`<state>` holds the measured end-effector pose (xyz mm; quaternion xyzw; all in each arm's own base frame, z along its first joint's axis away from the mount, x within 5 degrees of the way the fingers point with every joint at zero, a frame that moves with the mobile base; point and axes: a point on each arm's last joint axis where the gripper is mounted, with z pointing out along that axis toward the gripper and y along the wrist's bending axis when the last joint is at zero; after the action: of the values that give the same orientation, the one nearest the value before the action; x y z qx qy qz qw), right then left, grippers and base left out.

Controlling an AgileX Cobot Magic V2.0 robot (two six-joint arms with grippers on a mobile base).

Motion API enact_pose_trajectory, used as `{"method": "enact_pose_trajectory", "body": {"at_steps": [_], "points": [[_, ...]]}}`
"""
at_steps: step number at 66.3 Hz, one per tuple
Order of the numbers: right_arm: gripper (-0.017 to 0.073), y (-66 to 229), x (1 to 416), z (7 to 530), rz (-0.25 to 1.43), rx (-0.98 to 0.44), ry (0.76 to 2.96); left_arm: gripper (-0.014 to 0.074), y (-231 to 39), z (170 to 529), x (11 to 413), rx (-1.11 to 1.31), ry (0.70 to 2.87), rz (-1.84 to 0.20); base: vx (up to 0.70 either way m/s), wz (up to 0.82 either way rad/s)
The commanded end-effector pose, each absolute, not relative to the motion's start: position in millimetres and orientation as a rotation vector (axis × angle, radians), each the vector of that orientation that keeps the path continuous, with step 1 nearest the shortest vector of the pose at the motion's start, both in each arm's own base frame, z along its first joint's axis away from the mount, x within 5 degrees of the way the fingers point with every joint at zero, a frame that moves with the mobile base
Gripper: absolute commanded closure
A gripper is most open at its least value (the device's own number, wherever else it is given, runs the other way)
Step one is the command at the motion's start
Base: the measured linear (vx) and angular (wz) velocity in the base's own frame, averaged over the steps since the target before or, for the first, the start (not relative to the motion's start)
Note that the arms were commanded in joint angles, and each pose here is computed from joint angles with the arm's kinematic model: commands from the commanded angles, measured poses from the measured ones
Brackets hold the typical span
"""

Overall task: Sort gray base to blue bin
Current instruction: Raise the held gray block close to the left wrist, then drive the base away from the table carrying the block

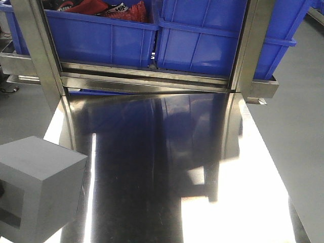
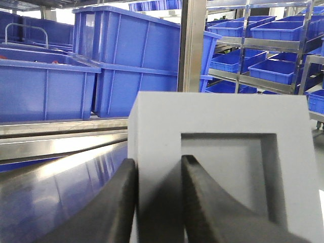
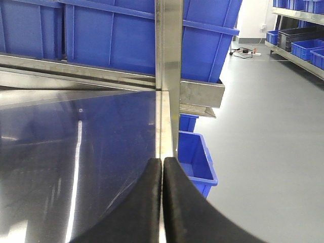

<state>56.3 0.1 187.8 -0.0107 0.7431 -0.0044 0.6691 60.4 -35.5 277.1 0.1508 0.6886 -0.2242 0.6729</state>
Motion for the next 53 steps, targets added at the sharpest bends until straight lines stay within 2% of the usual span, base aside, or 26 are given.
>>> {"method": "enact_pose_trajectory", "body": {"at_steps": [1,29,53], "points": [[0.0568,0.2,56.5,190.2,-0.02,-0.031,1.604,0.0599,-36.3,296.4,58.0,0.32,1.418,-0.555,0.0,0.0],[0.0568,0.2,56.5,190.2,-0.02,-0.031,1.604,0.0599,-36.3,296.4,58.0,0.32,1.418,-0.555,-0.02,-0.11],[0.0568,0.2,56.5,190.2,-0.02,-0.031,1.604,0.0599,-36.3,296.4,58.0,0.32,1.418,-0.555,-0.06,-0.6]]}}
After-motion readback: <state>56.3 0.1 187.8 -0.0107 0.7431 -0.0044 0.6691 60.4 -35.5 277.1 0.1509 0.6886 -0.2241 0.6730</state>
